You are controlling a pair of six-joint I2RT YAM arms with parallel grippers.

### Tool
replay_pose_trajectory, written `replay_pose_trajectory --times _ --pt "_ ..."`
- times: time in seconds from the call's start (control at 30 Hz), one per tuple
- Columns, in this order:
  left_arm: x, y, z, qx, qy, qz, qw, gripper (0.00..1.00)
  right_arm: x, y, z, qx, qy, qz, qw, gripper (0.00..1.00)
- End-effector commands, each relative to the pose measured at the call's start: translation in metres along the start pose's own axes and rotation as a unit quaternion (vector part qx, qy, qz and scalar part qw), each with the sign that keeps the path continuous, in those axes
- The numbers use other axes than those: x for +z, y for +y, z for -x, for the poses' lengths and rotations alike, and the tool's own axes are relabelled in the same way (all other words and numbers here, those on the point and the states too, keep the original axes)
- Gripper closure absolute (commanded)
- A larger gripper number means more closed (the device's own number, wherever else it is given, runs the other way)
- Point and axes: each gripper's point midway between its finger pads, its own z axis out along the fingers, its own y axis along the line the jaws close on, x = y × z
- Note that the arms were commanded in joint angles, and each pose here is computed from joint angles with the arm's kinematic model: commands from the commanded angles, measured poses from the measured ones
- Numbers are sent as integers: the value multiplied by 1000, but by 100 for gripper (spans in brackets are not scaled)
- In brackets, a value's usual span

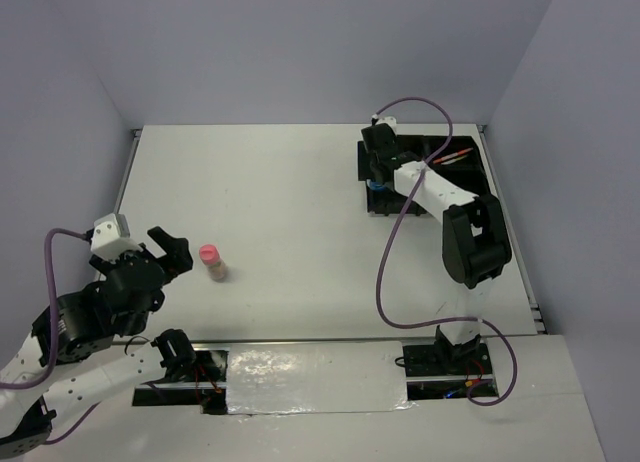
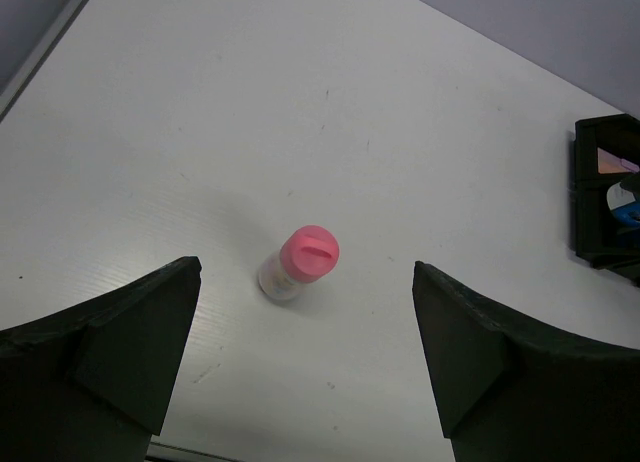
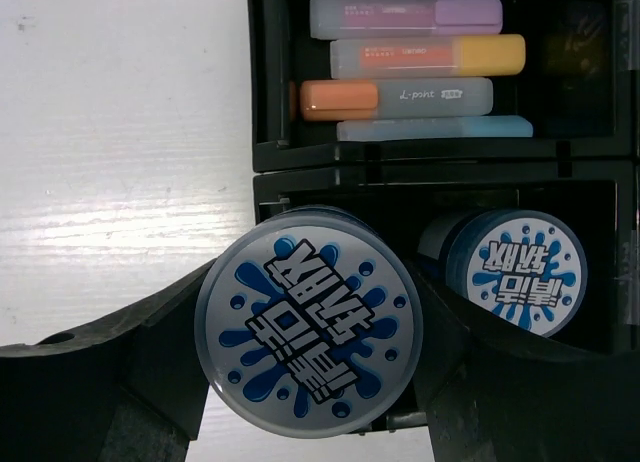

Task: Sort the stationery into containers
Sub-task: Place the stationery in the storage box.

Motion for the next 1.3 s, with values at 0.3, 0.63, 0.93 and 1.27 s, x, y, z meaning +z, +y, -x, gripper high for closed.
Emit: replay_pose_trajectory --times 0.3,0.63,0.93,1.27 --pt "5 -6 -2 14 -1 4 1000 1 -20 -32 30 47 -36 -4 998 100" --pt "4 -6 -2 13 -1 4 1000 1 -11 -36 18 49 -25 -8 998 88" --pt "4 -6 -1 12 -1 1 1000 1 -5 -39 12 47 -16 -17 999 50" --pt "4 -6 -1 12 -1 1 1000 1 -7 -36 8 52 -13 -5 999 10"
